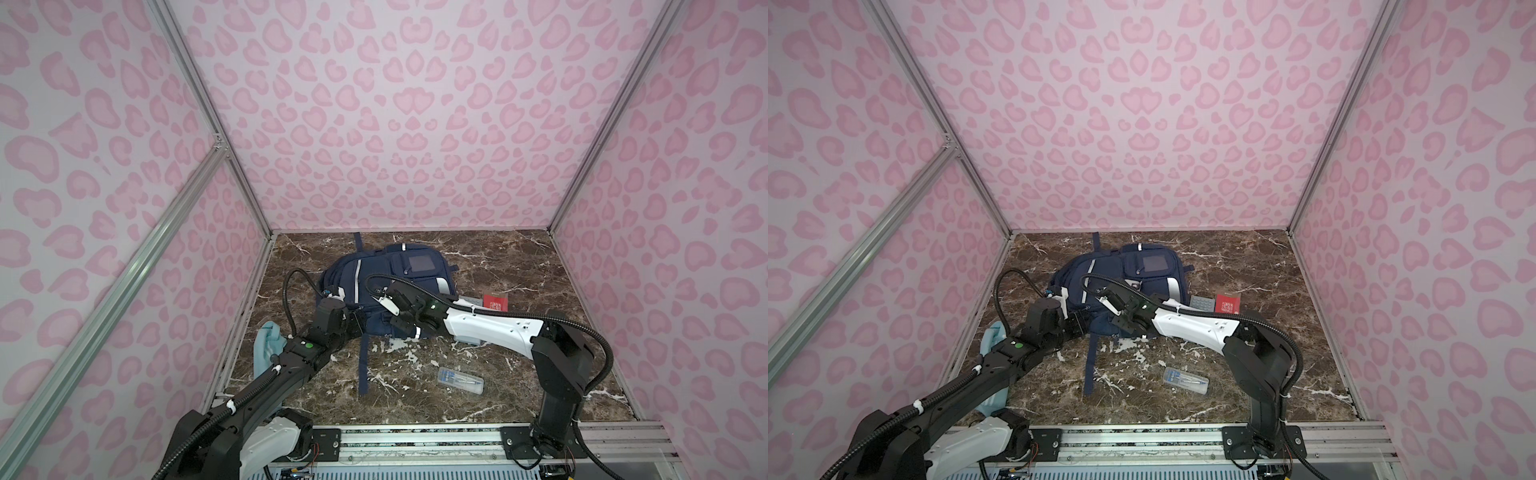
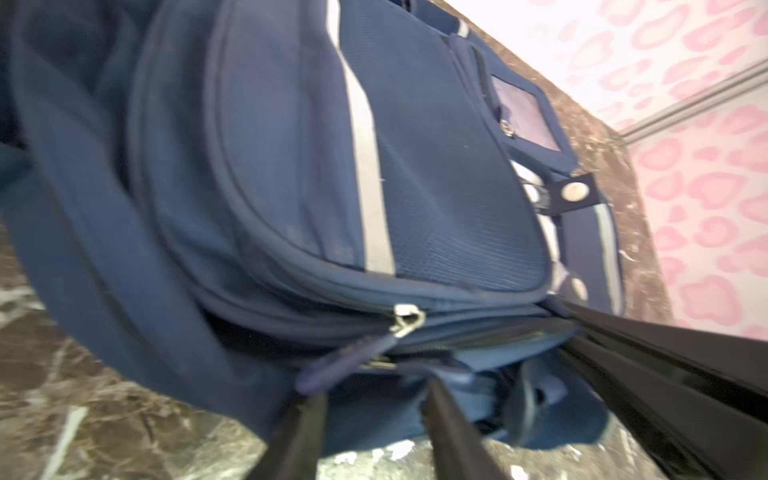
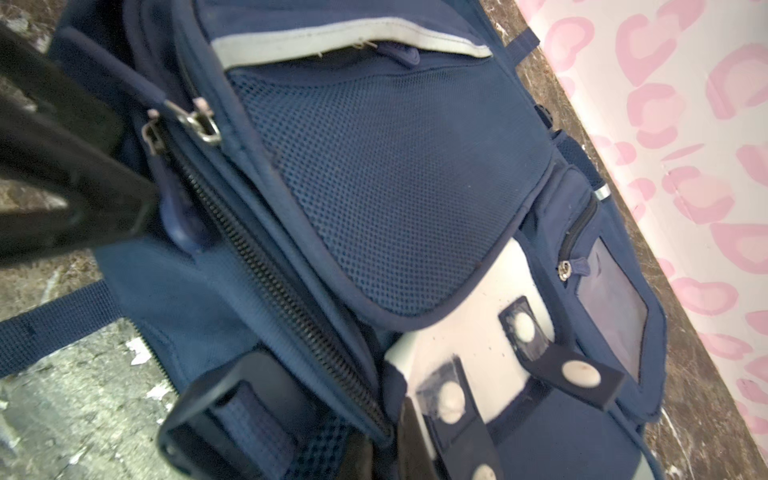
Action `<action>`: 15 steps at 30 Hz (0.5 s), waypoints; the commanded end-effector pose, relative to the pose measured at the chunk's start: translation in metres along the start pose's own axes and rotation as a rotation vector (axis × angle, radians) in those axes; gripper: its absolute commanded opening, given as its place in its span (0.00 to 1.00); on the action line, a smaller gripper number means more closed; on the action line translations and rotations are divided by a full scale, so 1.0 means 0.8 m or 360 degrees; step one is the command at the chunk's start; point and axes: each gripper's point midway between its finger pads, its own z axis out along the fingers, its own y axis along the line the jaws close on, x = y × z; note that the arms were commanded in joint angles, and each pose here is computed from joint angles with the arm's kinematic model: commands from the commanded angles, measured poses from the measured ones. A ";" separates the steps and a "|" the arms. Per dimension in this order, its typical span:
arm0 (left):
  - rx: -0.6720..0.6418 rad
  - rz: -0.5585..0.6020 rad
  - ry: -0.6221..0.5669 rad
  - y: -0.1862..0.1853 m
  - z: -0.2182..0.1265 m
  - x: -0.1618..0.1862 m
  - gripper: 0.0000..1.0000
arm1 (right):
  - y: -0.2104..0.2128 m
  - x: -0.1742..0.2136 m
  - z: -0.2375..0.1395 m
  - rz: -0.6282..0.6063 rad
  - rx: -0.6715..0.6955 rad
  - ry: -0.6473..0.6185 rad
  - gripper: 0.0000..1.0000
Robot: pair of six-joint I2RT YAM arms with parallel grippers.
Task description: Pack the student bag
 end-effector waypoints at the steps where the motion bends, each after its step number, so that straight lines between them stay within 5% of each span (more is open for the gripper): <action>1: 0.0088 -0.0054 0.0010 -0.015 0.002 -0.003 0.49 | 0.002 -0.010 0.004 0.0062 0.0003 -0.0064 0.00; 10: 0.0139 -0.0190 0.0137 -0.019 0.039 0.015 0.53 | 0.014 -0.010 0.005 0.0070 -0.0017 -0.0076 0.00; 15: -0.0032 -0.0176 0.0178 0.002 0.048 0.018 0.54 | 0.018 -0.004 0.008 0.0061 -0.0017 -0.0055 0.00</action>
